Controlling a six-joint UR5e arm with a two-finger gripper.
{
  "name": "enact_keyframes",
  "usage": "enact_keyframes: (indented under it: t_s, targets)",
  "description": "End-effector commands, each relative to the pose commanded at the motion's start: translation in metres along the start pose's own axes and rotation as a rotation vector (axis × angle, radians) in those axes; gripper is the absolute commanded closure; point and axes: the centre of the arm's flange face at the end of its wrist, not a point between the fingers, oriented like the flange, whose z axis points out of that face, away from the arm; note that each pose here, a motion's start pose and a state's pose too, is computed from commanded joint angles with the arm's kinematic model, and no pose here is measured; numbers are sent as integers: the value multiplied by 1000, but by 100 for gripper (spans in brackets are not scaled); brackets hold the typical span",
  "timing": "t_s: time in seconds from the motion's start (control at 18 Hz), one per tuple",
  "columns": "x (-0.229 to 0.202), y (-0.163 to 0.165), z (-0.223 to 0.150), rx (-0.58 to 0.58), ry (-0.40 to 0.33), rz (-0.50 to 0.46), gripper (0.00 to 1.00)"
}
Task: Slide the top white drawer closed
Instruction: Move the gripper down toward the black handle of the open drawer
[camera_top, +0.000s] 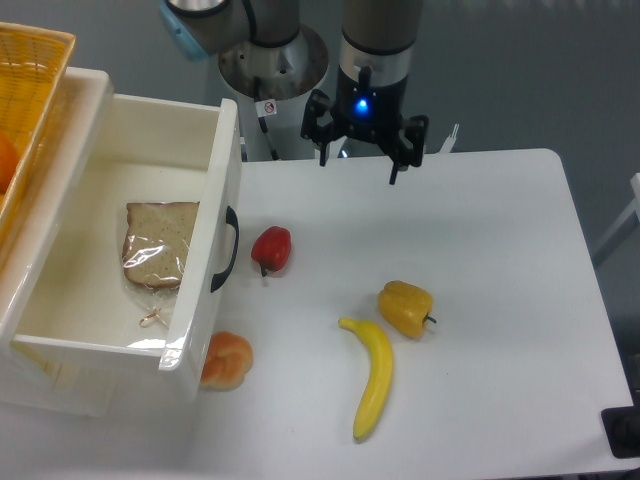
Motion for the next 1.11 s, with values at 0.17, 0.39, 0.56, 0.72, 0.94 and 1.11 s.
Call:
enact_keyframes:
  t_s: [0.17,0.39,0.56,0.72,0.94,1.11]
  targets:
    - [-5,-4,12,-12,14,-5,0]
    - [-9,-6,24,-26,31,-12,0]
    - [-15,-8,39,-48,50,-63,0]
    - [-19,-10,56,-70,69,-139,0]
    - [-16,-11,75,-95,95,-145,0]
    - [-14,-19,94,-120,120,-133,0]
